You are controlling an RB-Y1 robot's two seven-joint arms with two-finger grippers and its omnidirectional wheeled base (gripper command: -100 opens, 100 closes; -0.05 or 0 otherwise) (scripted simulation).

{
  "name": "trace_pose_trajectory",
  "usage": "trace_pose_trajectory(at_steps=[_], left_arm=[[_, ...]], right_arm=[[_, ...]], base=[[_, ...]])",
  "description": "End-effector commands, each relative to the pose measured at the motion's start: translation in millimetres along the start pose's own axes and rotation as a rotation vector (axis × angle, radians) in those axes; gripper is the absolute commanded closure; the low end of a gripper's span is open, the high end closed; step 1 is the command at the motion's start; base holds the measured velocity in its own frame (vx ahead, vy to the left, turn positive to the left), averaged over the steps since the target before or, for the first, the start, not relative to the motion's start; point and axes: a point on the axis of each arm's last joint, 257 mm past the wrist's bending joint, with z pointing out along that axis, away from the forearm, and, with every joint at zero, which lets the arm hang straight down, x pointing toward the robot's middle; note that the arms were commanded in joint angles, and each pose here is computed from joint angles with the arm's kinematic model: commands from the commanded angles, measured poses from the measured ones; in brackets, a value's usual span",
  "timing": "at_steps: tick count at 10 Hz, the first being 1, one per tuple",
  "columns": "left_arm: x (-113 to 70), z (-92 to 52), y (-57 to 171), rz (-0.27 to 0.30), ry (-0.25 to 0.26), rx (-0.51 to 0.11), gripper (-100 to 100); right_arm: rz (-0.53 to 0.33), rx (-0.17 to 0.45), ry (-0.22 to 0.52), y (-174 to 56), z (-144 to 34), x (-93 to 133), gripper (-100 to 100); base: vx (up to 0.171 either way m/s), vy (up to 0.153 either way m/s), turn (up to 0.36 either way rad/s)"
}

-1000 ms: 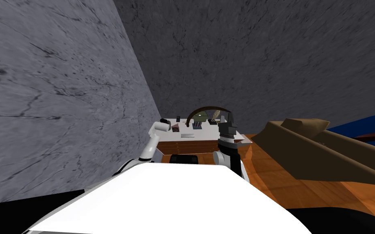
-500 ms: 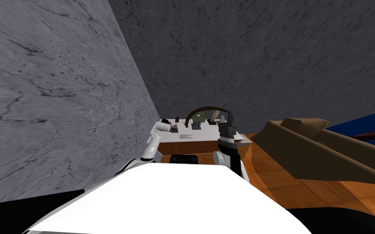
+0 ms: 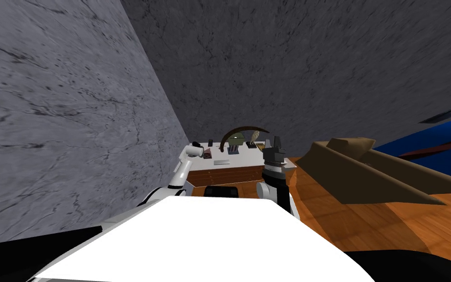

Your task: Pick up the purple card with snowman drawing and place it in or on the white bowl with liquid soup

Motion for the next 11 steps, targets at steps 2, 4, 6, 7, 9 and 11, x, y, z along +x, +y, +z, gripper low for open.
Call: trace_pose_trajectory(at_steps=[2, 4, 6, 7, 9, 11], left_arm=[[-13.6, 10.5, -5, -0.01, -0.013, -0.006, -100], [-24.8, 17.1, -11, -0.021, -0.022, -0.006, -100], [-36.1, 23.2, -18, -0.033, -0.03, -0.004, -100], [-46.4, 27.1, -27, -0.046, -0.035, 0.005, -100], [-57.5, 32.2, -33, -0.061, -0.042, 0.007, -100], [-68.7, 36.9, -39, -0.077, -0.047, 0.008, -100]], right_arm=[[0.0, 0.0, 0.0, 0, 0.0, 0, 0], [0.0, 0.0, 0.0, 0, 0.0, 0, 0], [0.0, 0.0, 0.0, 0, 0.0, 0, 0], [0.0, 0.0, 0.0, 0, 0.0, 0, 0], [0.0, 0.0, 0.0, 0, 0.0, 0, 0], [0.0, 0.0, 0.0, 0, 0.0, 0, 0]], base=[[-0.045, -0.02, -0.074], [-0.038, -0.018, -0.071], [-0.047, -0.026, -0.068], [-0.045, -0.023, -0.098], [-0.039, -0.025, -0.061], [-0.043, -0.027, -0.083]])
